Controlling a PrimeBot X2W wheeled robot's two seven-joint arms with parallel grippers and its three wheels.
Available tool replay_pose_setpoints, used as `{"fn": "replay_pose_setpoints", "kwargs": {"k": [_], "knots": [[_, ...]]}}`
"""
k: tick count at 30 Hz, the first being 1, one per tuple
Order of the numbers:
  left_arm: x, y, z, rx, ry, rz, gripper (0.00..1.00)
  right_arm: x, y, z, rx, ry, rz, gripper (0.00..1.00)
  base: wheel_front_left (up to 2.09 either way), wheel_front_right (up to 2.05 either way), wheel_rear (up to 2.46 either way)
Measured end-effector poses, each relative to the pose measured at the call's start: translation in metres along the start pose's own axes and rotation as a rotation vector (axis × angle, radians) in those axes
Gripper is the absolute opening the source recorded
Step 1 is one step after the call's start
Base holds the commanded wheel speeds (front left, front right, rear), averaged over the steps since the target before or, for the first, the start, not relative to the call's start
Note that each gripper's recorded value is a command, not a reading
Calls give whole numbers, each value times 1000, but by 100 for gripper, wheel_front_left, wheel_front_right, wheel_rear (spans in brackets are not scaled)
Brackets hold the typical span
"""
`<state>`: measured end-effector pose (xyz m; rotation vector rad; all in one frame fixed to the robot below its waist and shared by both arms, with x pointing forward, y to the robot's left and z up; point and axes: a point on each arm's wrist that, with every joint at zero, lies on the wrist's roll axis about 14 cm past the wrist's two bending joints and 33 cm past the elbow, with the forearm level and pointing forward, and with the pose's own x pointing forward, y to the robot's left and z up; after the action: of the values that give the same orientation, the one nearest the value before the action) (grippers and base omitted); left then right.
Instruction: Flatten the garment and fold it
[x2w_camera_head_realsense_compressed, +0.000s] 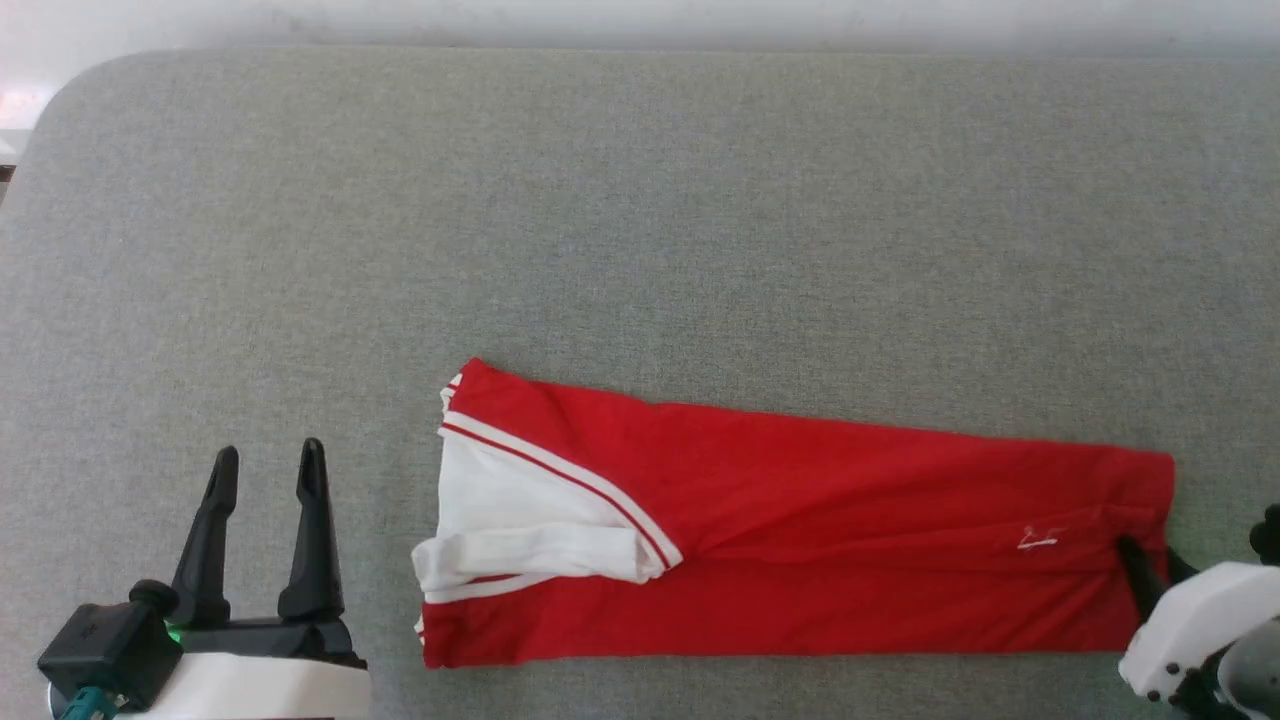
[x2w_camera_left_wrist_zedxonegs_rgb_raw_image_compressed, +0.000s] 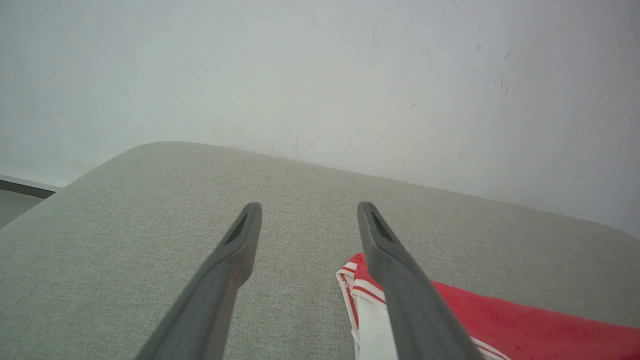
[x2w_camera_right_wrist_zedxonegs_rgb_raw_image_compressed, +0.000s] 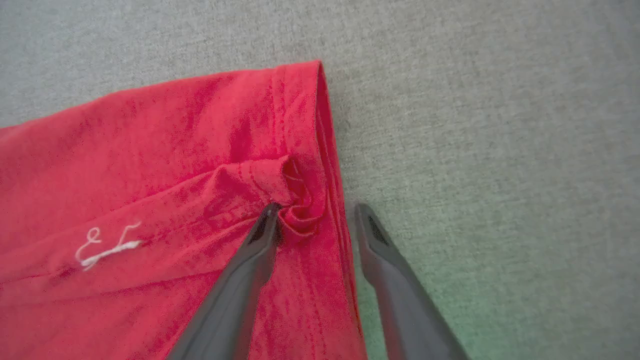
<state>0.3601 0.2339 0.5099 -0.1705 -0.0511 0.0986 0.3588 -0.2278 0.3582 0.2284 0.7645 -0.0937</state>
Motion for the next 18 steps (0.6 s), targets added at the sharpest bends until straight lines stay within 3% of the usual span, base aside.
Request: {"fn": "replay_pose_setpoints", "kwargs": {"k": [9, 18], "knots": [[4, -3, -4, -16, 2, -2, 100, -1, -9, 23, 14, -61, -32, 0, 0, 0, 0], [3, -11, -9, -12, 9, -26, 100, -46, -118, 76, 7, -224, -346, 0, 0, 0, 0]]}}
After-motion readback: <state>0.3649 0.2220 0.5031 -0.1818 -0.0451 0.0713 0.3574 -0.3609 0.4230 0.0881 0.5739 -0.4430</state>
